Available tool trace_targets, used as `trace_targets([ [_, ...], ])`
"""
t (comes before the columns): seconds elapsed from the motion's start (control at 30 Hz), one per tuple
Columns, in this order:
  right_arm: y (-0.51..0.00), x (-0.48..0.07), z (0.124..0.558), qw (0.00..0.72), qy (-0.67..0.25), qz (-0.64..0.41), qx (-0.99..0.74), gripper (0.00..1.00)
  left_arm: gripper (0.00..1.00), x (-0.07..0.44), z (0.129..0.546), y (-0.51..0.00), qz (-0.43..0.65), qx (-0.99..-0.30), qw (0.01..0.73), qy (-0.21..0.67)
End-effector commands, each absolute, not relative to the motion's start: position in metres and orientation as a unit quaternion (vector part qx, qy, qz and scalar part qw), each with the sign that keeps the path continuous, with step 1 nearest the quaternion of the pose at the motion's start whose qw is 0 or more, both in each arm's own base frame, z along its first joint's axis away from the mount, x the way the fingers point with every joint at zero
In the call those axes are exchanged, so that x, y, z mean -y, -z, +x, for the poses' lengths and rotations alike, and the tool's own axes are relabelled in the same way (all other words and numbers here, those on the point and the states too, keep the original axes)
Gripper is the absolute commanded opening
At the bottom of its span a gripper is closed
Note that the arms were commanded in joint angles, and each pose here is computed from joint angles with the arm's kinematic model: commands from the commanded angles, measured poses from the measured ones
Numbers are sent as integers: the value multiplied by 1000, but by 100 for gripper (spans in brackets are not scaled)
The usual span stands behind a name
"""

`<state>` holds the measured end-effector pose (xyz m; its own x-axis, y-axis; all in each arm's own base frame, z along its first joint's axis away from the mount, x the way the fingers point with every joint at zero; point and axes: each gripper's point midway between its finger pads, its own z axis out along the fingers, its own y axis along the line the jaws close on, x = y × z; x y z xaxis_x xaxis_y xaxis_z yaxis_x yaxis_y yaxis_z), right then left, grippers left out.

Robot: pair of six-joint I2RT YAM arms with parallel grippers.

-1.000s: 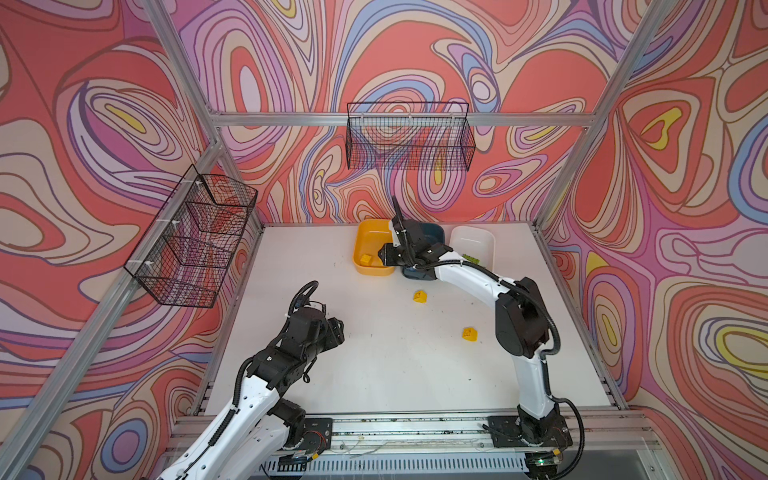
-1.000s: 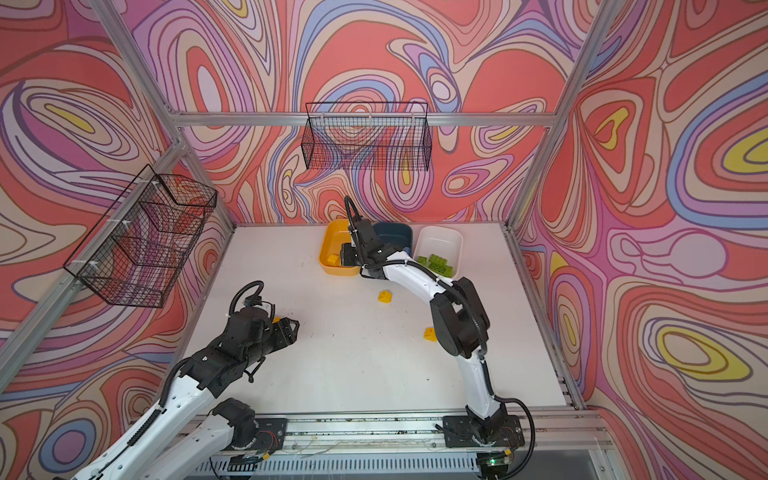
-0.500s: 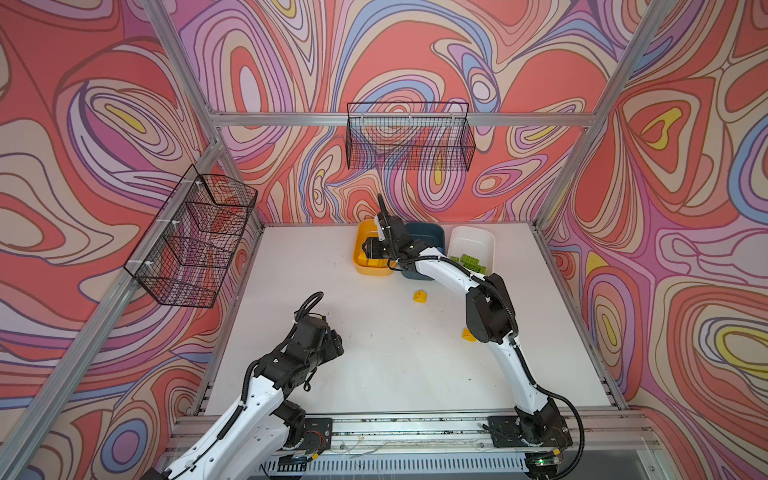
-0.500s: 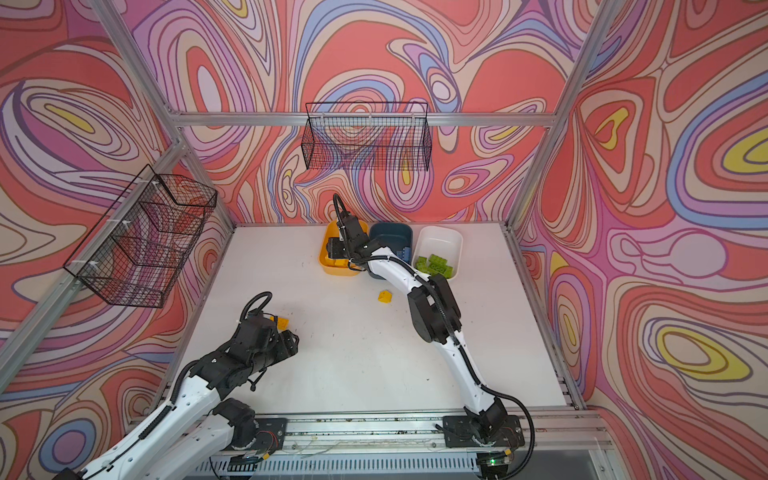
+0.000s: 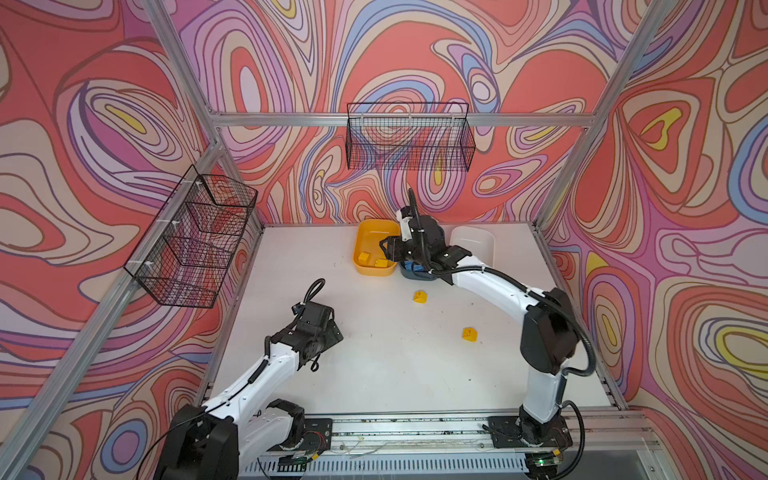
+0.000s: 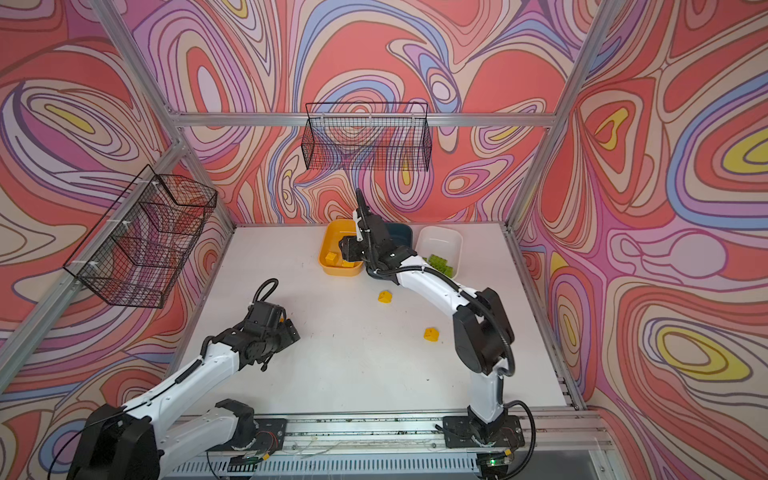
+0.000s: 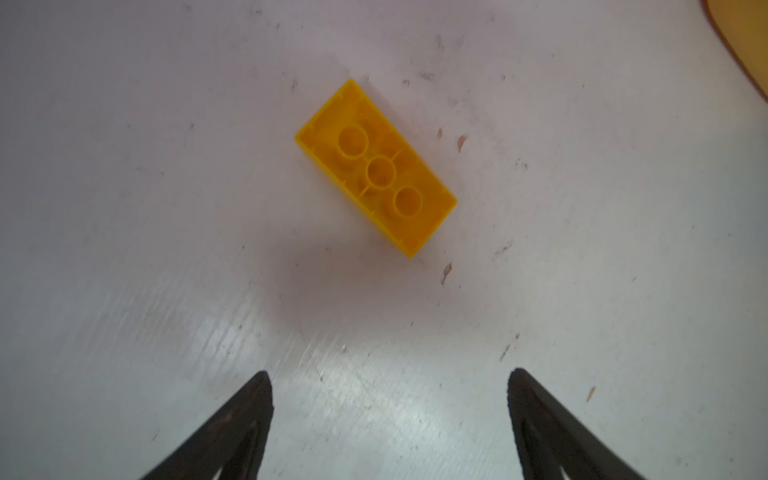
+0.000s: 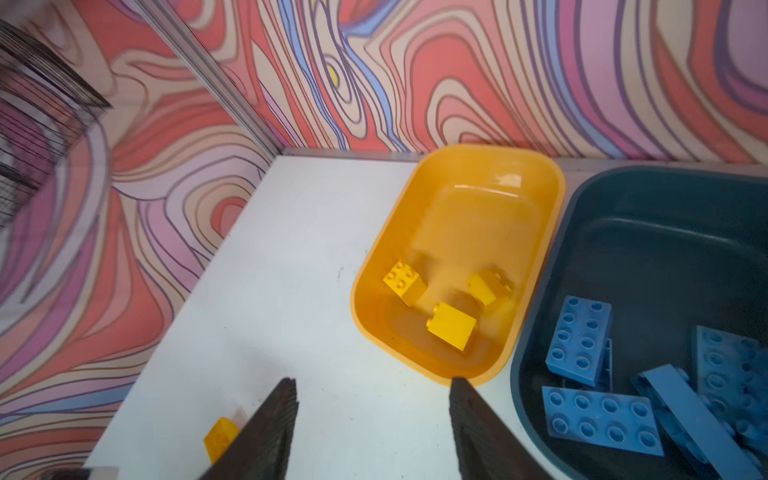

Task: Sort the legos into containers by color
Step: 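Grasp the long yellow brick with the left gripper and lift it toward the yellow bin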

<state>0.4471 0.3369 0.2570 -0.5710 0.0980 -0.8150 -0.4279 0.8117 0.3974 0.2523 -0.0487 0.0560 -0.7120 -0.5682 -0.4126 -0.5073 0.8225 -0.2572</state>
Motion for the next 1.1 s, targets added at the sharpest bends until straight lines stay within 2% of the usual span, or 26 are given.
trace_targets([
  [0.0, -268, -322, 427, 472, -302, -98, -823, 62, 88, 41, 281, -67, -326, -902, 276, 60],
  [0.3, -248, -270, 362, 464, -302, -69, -830, 62, 86, 35, 321, -51, -323, -909, 262, 10],
  [0.67, -240, -224, 325, 477, -259, -57, -838, 62, 80, 26, 333, -21, -306, -923, 230, -43],
  [0.8, -234, -219, 320, 475, -255, -55, -841, 62, 69, 30, 339, -19, -298, -926, 230, -38],
  [0.93, -231, -217, 317, 471, -254, -53, -843, 62, 45, 31, 346, -23, -294, -926, 232, -39],
  [1.07, -229, -213, 313, 470, -254, -50, -844, 62, 33, 40, 354, -31, -283, -929, 240, -13],
])
